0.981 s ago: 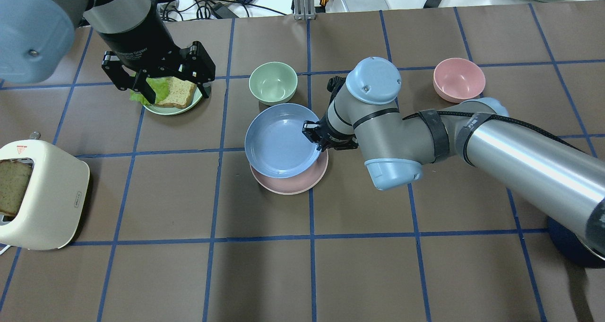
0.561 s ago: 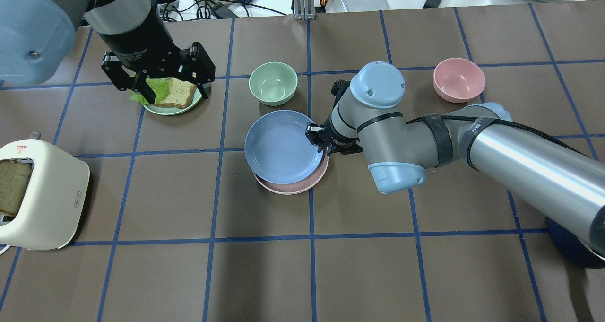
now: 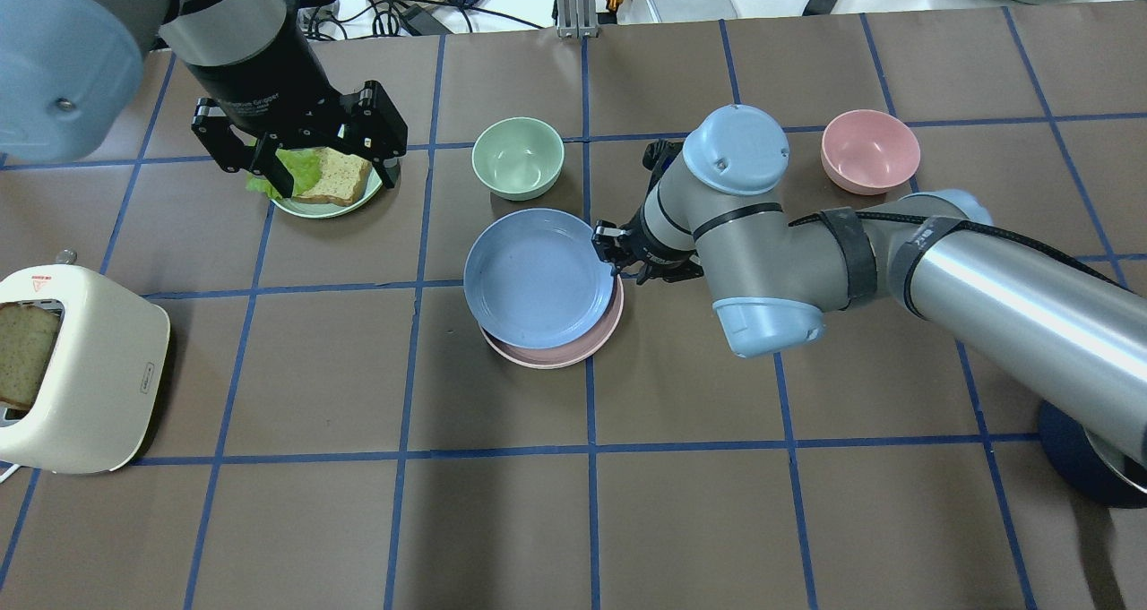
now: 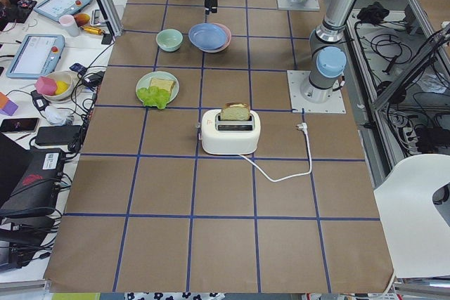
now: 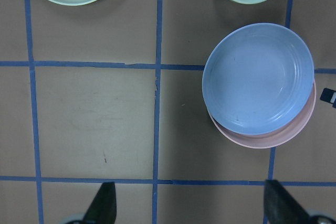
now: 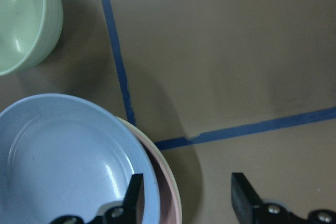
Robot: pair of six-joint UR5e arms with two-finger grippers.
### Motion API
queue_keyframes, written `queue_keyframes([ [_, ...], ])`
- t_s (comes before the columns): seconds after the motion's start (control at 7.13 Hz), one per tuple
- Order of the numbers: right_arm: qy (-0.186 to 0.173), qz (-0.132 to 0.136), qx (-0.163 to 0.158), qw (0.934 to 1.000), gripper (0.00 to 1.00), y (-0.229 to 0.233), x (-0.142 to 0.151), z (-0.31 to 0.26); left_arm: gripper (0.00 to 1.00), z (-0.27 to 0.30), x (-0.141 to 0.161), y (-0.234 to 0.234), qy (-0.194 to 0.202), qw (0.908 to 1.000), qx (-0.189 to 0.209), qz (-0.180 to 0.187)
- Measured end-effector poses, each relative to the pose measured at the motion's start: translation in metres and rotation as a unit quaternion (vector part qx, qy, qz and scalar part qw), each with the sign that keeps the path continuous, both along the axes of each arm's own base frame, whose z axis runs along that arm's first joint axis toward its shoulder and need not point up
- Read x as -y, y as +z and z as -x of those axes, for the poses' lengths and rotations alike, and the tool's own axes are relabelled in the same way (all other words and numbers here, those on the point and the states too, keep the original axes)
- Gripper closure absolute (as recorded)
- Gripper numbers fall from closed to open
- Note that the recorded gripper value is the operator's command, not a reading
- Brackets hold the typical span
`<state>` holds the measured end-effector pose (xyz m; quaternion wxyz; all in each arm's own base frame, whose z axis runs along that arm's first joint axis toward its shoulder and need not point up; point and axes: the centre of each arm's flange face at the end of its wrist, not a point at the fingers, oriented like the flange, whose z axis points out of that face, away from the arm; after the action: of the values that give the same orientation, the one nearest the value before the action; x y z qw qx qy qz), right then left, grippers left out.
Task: Stack three plates with pink and blue
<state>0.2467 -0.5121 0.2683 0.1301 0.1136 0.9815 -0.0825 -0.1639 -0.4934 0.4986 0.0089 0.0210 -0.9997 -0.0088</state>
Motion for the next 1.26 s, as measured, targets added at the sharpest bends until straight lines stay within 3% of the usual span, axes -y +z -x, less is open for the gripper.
queue_keyframes([
  [0.14,0.016,0.008,-0.011,0.9998,0.25,0.015,0.012,0.024,0.00,0.000,0.000,0.000,0.000,1.0000,0.000,0.000],
  [0.42,0.053,-0.020,-0.054,0.9969,0.21,0.059,0.041,0.092,0.00,0.000,0.000,0.001,0.002,1.0000,-0.001,0.001],
  [0.7,0.090,-0.055,-0.082,0.9910,0.00,0.122,0.063,0.132,0.00,0.000,0.000,0.001,0.002,1.0000,-0.001,0.001],
  [0.98,0.135,-0.034,-0.102,0.9850,0.00,0.188,0.074,0.141,0.00,0.000,0.000,0.001,0.003,1.0000,-0.002,0.001],
  [1.26,0.116,-0.047,-0.099,0.9872,0.00,0.246,0.065,0.135,0.00,0.000,0.000,0.001,0.003,1.0000,-0.002,0.001],
])
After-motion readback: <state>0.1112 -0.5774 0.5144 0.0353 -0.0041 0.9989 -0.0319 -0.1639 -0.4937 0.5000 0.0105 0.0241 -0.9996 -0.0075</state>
